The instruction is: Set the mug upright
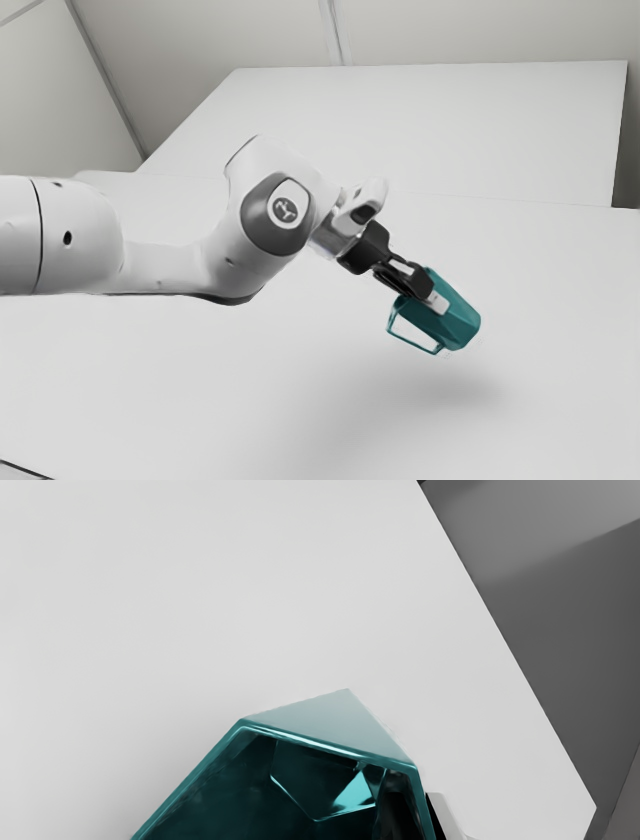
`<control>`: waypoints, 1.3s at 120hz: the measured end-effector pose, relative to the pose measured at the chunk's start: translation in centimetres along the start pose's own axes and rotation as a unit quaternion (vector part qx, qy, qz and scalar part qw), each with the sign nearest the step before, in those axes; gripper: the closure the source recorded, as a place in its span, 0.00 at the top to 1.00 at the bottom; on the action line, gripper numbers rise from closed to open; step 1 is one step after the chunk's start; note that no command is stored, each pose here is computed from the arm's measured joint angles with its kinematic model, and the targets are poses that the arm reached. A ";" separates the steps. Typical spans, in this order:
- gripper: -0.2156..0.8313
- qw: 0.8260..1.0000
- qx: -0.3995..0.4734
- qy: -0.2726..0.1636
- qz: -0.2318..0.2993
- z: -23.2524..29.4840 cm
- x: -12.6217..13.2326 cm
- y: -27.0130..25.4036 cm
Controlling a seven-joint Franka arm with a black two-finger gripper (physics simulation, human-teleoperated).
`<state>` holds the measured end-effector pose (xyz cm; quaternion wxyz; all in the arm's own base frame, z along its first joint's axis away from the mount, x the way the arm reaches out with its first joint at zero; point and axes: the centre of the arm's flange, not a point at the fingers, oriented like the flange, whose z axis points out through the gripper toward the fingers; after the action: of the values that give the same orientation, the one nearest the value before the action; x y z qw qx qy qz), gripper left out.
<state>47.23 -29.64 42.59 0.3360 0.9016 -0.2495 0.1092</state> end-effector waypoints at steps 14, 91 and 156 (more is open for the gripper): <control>0.05 0.996 0.065 -0.048 0.028 -2.6 0.3 -2.0; 0.05 0.943 0.272 -0.121 -0.150 -17.8 -3.7 -23.3; 0.05 0.927 0.311 -0.172 -0.121 -8.6 -3.7 -21.8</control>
<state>55.28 -8.41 35.67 0.0018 0.9892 -0.1457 -0.0169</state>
